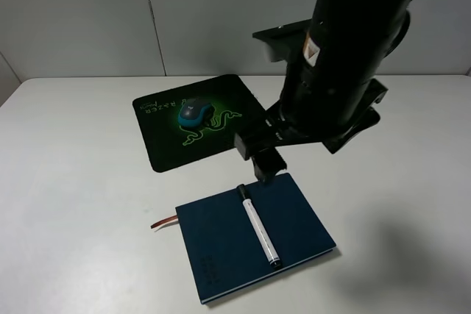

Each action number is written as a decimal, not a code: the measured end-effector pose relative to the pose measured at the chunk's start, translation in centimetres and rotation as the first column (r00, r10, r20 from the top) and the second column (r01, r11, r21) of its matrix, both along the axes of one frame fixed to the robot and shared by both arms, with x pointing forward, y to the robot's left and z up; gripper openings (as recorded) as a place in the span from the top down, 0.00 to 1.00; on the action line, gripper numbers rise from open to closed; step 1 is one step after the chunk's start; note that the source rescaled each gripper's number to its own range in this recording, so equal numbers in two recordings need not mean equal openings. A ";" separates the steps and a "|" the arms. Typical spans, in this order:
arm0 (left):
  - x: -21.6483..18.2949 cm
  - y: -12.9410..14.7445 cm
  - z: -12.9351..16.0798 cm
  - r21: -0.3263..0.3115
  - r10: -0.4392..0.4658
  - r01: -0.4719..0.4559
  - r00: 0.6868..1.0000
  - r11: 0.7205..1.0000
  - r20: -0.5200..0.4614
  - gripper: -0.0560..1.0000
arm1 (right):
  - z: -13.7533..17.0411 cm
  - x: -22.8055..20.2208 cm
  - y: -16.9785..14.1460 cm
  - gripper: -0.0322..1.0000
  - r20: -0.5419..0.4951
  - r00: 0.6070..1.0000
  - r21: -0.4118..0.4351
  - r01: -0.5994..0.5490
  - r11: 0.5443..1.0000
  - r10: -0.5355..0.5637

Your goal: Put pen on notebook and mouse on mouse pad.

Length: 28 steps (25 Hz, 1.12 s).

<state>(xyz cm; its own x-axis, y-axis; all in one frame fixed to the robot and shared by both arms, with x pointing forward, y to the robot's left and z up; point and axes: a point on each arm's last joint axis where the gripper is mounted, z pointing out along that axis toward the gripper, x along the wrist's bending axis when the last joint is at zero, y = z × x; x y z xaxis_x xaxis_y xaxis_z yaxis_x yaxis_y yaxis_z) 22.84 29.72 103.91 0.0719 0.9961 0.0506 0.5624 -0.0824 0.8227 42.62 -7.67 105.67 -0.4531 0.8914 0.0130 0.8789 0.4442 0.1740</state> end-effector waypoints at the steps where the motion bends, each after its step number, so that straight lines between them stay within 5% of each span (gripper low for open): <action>1: 0.0 0.0 0.0 0.000 0.000 0.000 1.000 1.000 0.000 0.00 | 0.6 -0.3 -0.4 0.00 0.006 1.000 0.002 -0.007 1.000 0.007; 11: 0.0 0.0 0.0 0.000 0.000 0.000 1.000 1.000 0.000 0.00 | 6.0 -4.4 -4.3 0.00 0.116 0.977 0.154 -0.198 0.968 0.181; 28: 0.0 0.0 0.0 0.000 0.000 0.000 1.000 1.000 0.000 0.00 | 3.3 -11.8 -13.1 0.00 0.190 0.954 0.201 -0.269 0.942 0.232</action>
